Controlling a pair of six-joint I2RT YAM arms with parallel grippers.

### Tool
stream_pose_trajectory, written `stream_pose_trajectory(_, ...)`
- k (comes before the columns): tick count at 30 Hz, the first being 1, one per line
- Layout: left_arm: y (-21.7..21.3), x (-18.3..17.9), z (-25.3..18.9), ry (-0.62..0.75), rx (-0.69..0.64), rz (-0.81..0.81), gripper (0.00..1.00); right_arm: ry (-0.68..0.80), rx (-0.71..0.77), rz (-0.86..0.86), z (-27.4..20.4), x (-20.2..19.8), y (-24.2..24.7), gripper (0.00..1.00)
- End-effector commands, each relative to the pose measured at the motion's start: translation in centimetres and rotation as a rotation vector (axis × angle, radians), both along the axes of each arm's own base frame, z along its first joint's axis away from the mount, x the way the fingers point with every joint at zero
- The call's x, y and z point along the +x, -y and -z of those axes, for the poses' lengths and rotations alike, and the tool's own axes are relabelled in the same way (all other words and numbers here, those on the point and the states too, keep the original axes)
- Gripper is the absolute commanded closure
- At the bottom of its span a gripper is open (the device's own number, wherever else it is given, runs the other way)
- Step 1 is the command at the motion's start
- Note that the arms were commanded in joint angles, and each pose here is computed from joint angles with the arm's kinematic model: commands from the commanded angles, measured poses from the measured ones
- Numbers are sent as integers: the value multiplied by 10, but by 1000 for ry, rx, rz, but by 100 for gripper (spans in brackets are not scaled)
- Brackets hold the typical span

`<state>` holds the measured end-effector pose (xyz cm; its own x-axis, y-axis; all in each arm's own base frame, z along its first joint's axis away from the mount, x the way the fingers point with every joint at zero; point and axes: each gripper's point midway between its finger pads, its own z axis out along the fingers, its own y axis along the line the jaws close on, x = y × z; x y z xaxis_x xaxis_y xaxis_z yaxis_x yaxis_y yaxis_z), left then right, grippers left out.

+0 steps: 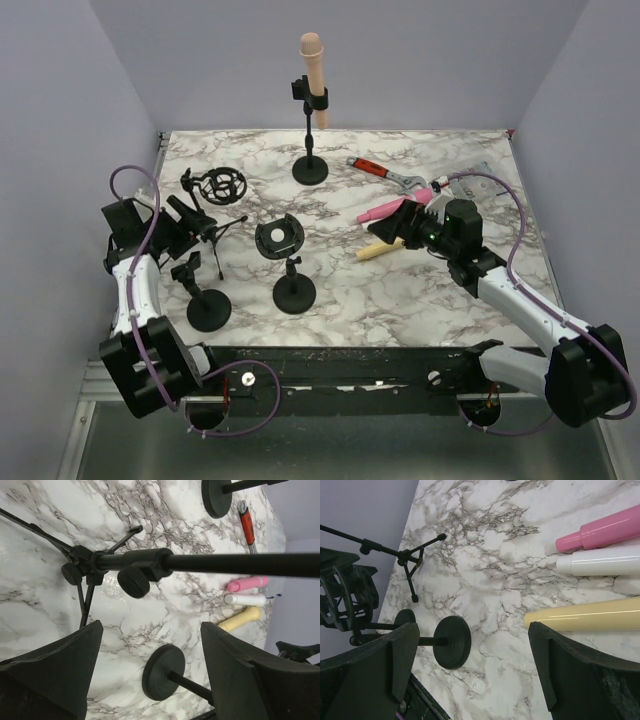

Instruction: Remove the microphone from the stand

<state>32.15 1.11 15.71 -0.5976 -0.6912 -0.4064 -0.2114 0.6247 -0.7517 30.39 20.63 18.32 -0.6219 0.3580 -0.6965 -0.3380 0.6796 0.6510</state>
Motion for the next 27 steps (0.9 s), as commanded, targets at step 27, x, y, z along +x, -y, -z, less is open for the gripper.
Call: stream_pose_trajectory(27, 27, -10, -170, 480, 372, -50, 18, 2, -28, 45, 12, 10, 4, 0)
